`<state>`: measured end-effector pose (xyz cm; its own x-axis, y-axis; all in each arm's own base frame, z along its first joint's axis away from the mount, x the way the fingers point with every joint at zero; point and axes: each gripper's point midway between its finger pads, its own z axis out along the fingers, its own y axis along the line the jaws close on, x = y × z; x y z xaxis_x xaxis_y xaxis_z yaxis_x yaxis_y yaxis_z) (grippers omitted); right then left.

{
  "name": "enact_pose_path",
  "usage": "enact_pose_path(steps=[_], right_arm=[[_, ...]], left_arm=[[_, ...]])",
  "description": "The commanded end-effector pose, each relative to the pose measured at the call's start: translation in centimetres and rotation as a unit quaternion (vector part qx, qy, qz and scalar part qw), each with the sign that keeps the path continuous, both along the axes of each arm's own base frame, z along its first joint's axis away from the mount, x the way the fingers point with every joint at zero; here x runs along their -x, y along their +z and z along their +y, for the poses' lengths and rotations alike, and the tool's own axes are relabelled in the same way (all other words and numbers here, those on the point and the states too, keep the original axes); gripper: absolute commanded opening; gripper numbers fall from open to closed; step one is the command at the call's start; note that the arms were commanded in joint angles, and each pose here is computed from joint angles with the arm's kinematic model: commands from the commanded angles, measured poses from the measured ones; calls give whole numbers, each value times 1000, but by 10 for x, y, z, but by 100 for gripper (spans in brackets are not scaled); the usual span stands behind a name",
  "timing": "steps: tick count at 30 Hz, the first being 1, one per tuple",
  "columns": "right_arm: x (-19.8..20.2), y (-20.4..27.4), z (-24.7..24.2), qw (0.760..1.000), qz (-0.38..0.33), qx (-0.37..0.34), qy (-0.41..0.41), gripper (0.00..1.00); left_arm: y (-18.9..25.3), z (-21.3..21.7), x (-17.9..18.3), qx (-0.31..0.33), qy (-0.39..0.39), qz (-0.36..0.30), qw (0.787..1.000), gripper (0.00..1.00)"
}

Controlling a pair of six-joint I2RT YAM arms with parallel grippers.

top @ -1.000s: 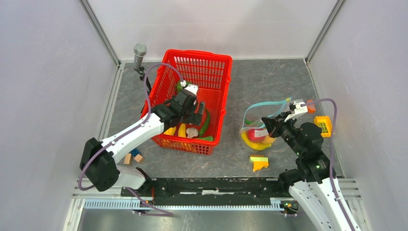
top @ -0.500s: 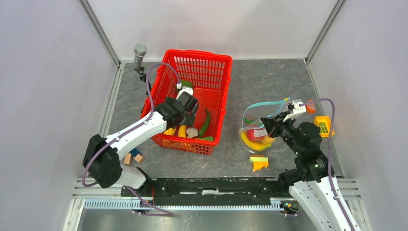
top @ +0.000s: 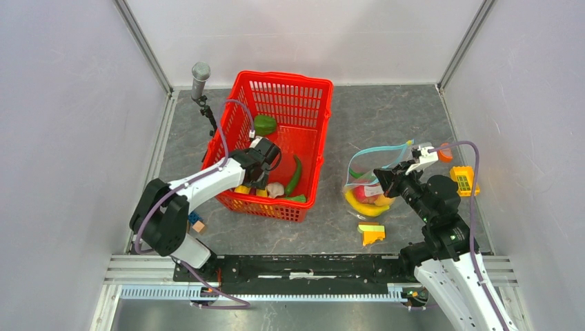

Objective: Place the food in the zip-top bag and seal the zipper
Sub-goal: Pick up the fake fruit from the bin.

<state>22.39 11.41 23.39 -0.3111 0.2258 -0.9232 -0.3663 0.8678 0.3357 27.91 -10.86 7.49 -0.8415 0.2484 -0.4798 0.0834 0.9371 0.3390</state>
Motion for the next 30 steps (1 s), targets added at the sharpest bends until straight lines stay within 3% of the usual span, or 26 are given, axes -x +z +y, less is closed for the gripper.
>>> enact_pose_path(steps=[1,5,8,15,21,25,30], right_arm=[[0,10,1,1000,-22,0,6,3],[1,12,0,1000,-24,1,3,3],[0,12,0,1000,-24,-1,1,3],[-1,10,2,1000,-19,-14,1,3],[0,9,5,1000,-14,-20,9,3],[2,10,6,999,-15,-27,10,3],[5,12,8,999,-15,-34,17,3]], left_arm=[[-6,-4,-6,20,16,-8,1000,68],[4,-6,-7,29,14,-17,999,50],[24,-9,-8,49,7,-37,998,27],[78,-25,-2,136,-30,-88,986,22],[130,-46,6,234,-80,-147,958,24],[178,-83,16,367,-132,-194,900,24],[249,-128,37,536,-205,-249,780,25]])
